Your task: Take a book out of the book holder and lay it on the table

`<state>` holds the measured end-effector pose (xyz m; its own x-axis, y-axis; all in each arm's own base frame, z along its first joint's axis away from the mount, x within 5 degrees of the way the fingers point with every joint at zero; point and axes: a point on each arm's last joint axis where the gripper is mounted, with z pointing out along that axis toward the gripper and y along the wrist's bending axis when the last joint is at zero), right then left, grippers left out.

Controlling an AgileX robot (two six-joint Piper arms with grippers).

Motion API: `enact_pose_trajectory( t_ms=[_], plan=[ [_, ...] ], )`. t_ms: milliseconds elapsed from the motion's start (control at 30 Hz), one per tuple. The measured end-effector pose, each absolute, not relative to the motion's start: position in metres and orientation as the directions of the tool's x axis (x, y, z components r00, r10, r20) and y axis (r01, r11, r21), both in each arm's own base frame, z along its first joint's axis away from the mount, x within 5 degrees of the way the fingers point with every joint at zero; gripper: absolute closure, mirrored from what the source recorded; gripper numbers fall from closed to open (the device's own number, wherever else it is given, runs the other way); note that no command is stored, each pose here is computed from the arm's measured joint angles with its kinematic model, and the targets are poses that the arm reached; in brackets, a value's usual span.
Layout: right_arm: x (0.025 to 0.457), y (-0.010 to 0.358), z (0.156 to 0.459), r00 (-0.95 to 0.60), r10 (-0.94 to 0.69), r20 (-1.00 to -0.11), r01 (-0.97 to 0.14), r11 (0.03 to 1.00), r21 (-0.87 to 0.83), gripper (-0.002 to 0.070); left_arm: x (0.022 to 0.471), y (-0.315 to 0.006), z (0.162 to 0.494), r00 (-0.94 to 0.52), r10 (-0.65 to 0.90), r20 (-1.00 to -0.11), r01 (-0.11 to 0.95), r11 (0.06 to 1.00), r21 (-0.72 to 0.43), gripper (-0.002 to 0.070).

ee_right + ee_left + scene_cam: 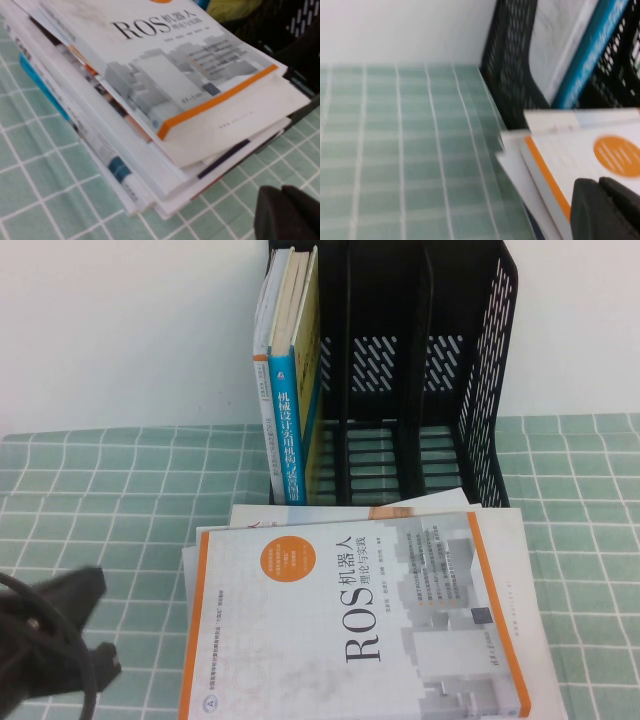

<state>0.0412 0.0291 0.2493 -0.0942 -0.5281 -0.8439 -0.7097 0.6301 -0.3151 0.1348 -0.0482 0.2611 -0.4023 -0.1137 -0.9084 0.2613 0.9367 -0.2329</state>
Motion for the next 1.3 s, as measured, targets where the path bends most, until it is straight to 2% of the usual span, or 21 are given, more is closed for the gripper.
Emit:
enact_pose_trajectory(
  t_ms=[133, 333, 633, 700, 800, 933, 1067, 1167, 1300],
  plan=[
    [0.040, 0.031, 0.249, -0.116, -0.498, -0.859, -0.724, 0.634, -0.270, 0.0678, 0.129, -0.052, 0.251, -0.528, -0.132, -0.839, 0.250, 0.920, -0.303, 0.0678],
    [0.039, 0.031, 0.249, -0.118, -0.496, -0.860, -0.726, 0.634, -0.266, 0.0678, 0.117, -0.056, 0.238, -0.682, -0.068, -0.728, 0.261, 0.908, -0.329, 0.0678],
    [0.039, 0.031, 0.249, -0.118, -0.494, -0.861, -0.726, 0.634, -0.265, 0.0678, 0.103, -0.058, 0.227, -0.802, 0.016, -0.597, 0.274, 0.898, -0.344, 0.0678],
    [0.039, 0.031, 0.249, -0.118, -0.494, -0.861, -0.726, 0.634, -0.265, 0.0678, 0.102, -0.056, 0.224, -0.807, 0.059, -0.588, 0.288, 0.908, -0.304, 0.0678],
    [0.039, 0.031, 0.249, -0.119, -0.493, -0.862, -0.727, 0.634, -0.263, 0.0678, 0.099, -0.045, 0.225, -0.758, 0.172, -0.630, 0.332, 0.932, -0.144, 0.0678],
    [0.039, 0.031, 0.249, -0.119, -0.493, -0.862, -0.727, 0.634, -0.263, 0.0678, 0.085, -0.025, 0.240, -0.636, 0.156, -0.756, 0.267, 0.963, -0.026, 0.0678],
    [0.039, 0.032, 0.249, -0.120, -0.492, -0.862, -0.728, 0.634, -0.261, 0.0678, 0.066, -0.011, 0.256, -0.480, 0.079, -0.874, 0.166, 0.986, -0.002, 0.0678],
    [0.039, 0.032, 0.249, -0.121, -0.491, -0.862, -0.727, 0.635, -0.260, 0.0678, 0.050, -0.005, 0.261, -0.384, 0.027, -0.923, 0.095, 0.995, -0.010, 0.0678],
    [0.039, 0.032, 0.249, -0.121, -0.491, -0.862, -0.727, 0.635, -0.260, 0.0678, 0.039, -0.001, 0.253, -0.307, -0.012, -0.952, 0.017, 1.000, -0.018, 0.0678]
  ],
)
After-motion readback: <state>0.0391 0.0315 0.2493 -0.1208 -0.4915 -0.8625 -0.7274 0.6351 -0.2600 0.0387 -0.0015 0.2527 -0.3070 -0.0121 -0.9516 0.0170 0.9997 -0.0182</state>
